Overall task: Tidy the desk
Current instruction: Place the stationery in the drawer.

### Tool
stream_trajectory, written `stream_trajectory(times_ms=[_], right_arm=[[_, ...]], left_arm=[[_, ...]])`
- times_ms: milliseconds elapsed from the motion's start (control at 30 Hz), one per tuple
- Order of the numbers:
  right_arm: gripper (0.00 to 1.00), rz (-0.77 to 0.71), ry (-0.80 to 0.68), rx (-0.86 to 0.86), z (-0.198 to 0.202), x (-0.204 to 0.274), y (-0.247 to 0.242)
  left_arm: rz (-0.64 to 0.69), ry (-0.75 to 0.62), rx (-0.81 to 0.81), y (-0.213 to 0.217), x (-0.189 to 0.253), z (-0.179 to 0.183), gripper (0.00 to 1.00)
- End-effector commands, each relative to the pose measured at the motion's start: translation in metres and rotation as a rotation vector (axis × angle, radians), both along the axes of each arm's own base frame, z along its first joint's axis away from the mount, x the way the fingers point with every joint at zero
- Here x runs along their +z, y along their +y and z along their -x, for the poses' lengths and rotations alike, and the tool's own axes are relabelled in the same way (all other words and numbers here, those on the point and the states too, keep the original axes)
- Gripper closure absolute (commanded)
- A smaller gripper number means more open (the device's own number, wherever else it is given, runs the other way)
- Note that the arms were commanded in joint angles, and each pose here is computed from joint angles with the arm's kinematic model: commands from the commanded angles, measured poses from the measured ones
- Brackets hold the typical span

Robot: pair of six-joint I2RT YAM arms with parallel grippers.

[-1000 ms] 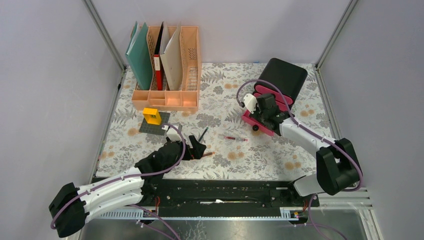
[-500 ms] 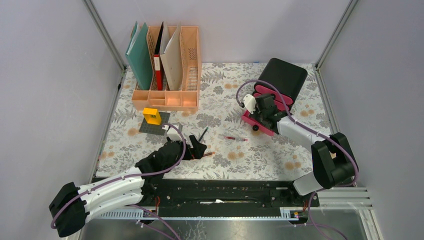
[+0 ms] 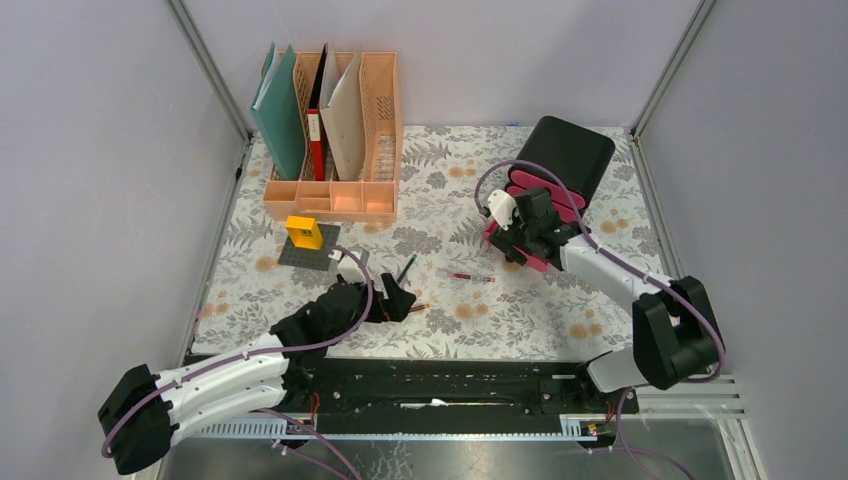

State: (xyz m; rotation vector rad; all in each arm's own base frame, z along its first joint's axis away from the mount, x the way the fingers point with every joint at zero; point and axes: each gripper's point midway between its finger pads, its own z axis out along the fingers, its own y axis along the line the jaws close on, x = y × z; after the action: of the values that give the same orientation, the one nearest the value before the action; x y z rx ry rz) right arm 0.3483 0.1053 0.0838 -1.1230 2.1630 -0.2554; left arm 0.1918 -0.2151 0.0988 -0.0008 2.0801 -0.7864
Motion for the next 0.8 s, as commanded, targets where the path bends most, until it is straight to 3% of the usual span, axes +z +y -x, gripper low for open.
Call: stream_trajectory(times_ms=[0, 200, 467, 767], right_arm=[[0.02, -0.123, 0.02, 0.153, 0.022, 0.037, 0.024], [0.0, -0.215, 0.024, 0.282, 0.048, 0.062, 0.04], [0.0, -0.267, 0.042, 0.351, 0.062, 0.066, 0.05], [0.0, -0.267, 0.042, 0.356, 0.063, 0.066, 0.05]], left_arm=[[0.031, -0.033, -0.068, -0.013, 0.024, 0.001, 0.01], [-0.005, 0.01, -0.131, -0.024, 0.025, 0.005, 0.01], [-0.168, 0.164, -0.208, -0.038, -0.001, 0.012, 0.01], [-0.516, 0.224, -0.224, -0.043, -0.032, 0.009, 0.03]])
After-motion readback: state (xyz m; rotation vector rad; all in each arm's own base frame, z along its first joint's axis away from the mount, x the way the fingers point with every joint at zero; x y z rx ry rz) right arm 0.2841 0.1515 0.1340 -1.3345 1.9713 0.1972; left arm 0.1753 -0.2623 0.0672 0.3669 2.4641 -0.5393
